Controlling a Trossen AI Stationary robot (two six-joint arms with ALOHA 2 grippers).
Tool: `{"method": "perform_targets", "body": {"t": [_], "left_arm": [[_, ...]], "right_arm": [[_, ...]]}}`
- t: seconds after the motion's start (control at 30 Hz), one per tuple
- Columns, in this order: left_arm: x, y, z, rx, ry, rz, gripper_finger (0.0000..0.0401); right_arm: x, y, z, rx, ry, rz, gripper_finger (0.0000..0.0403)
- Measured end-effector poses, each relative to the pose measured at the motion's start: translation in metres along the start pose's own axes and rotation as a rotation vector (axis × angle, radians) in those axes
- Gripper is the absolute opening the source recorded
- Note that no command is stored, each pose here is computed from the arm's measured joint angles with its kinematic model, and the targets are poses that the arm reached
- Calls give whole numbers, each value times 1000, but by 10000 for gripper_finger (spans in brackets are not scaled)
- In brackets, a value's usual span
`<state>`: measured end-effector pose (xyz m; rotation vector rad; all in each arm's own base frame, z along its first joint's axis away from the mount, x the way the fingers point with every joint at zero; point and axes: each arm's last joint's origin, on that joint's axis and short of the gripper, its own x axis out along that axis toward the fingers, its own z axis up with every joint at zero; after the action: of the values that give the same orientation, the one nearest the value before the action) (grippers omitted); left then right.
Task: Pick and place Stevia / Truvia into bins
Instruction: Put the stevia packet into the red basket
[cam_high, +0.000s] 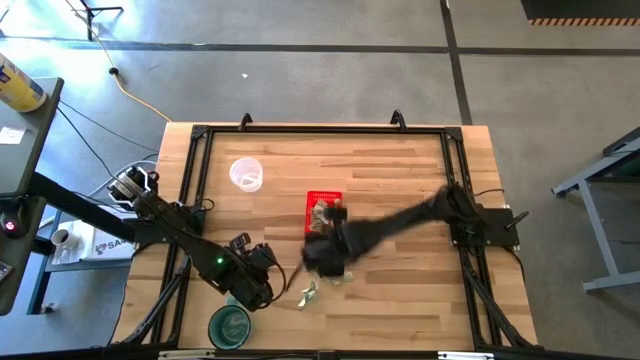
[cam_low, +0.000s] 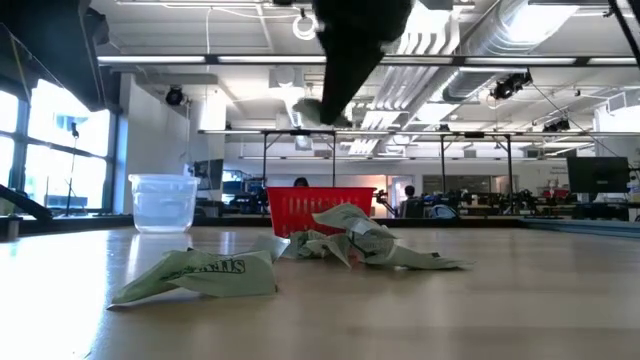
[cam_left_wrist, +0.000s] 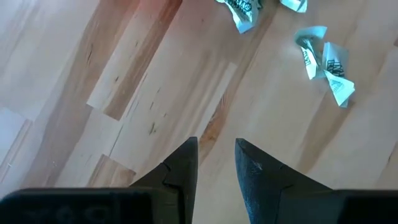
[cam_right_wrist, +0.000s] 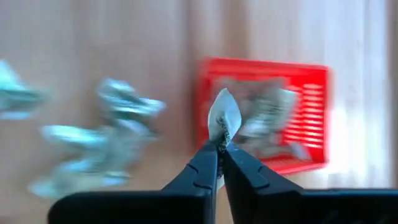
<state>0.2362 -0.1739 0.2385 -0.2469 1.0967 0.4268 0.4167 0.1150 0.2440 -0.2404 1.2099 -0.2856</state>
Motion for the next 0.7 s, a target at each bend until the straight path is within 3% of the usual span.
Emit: {"method": "perform_targets", "body": {"t": [0.2,0.33,0.5,0.6,0.7], "left_arm": [[-6,-7,-12,16,14,-30,140],[-9,-9,-18,-8,14,-38,140],[-6,-9,-11,7,-29,-44,140],[2,-12,3,17,-38,-96,140],[17,-19,20,-49,-17,-195,144]], "right_arm": [[45,-65,-4,15,178,102,66],[55,-81,4,96,131,224,136],[42,-75,7,150,142,257,245],[26,-54,-6,71,223,200,301],[2,-26,-21,3,274,117,341]]}}
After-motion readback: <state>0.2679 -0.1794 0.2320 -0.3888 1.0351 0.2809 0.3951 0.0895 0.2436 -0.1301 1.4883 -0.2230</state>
